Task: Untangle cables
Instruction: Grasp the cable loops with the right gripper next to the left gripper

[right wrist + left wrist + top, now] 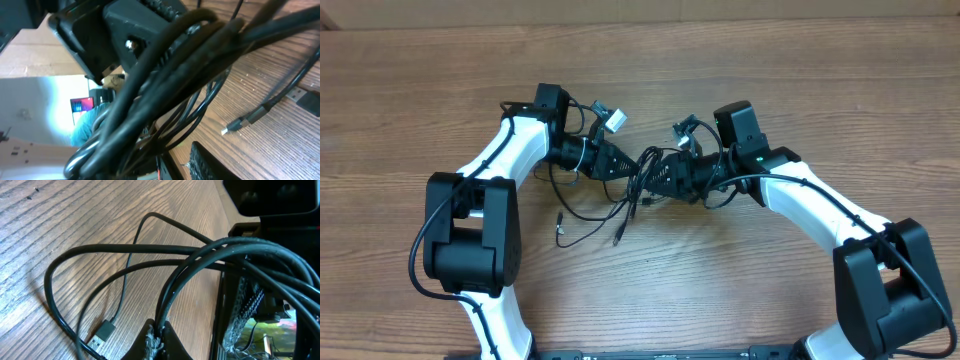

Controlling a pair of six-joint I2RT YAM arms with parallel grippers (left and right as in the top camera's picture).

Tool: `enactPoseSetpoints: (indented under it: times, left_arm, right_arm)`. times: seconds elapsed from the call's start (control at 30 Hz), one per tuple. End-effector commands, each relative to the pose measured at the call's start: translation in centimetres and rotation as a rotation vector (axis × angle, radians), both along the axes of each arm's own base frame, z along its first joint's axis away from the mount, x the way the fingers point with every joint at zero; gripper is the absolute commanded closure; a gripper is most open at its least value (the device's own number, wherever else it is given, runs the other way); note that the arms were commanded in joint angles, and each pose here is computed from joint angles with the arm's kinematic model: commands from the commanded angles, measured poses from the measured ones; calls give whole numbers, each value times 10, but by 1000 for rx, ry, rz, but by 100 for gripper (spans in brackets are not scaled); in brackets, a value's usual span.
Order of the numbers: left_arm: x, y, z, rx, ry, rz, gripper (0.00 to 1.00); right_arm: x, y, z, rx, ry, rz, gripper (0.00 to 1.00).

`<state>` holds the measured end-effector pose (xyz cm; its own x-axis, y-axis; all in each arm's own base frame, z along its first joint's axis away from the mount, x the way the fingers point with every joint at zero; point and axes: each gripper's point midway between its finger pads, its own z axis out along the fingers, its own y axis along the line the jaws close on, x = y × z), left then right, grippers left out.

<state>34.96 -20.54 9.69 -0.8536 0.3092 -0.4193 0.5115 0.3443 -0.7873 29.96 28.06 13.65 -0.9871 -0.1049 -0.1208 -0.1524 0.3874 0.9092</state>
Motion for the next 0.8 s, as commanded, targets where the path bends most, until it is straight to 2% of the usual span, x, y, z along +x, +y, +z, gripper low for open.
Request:
enactPoseSetpoints:
  times: [0.0,0.2,0.23,0.3,0.57,0.77]
  left_arm:
    - [0,-3,-1,-5,10,-5,96]
    - [1,-3,-1,-5,7,-5,96]
    - [1,-3,-1,-5,7,-5,96]
    - [1,-3,-2,-5,6,-5,96]
    - [1,-3,-2,-5,6,-5,96]
    - [1,-3,-2,-4,6,-5,96]
  right_arm:
    - [7,7,7,-11,-24,-31,59]
    - [17,12,17,25,-9,-71,59]
    - [19,13,20,34,-9,-80,63]
    - [21,13,20,31,-4,-90,64]
    - [24,13,19,25,12,-115,63]
    - [22,19,37,104,-15,-68,62]
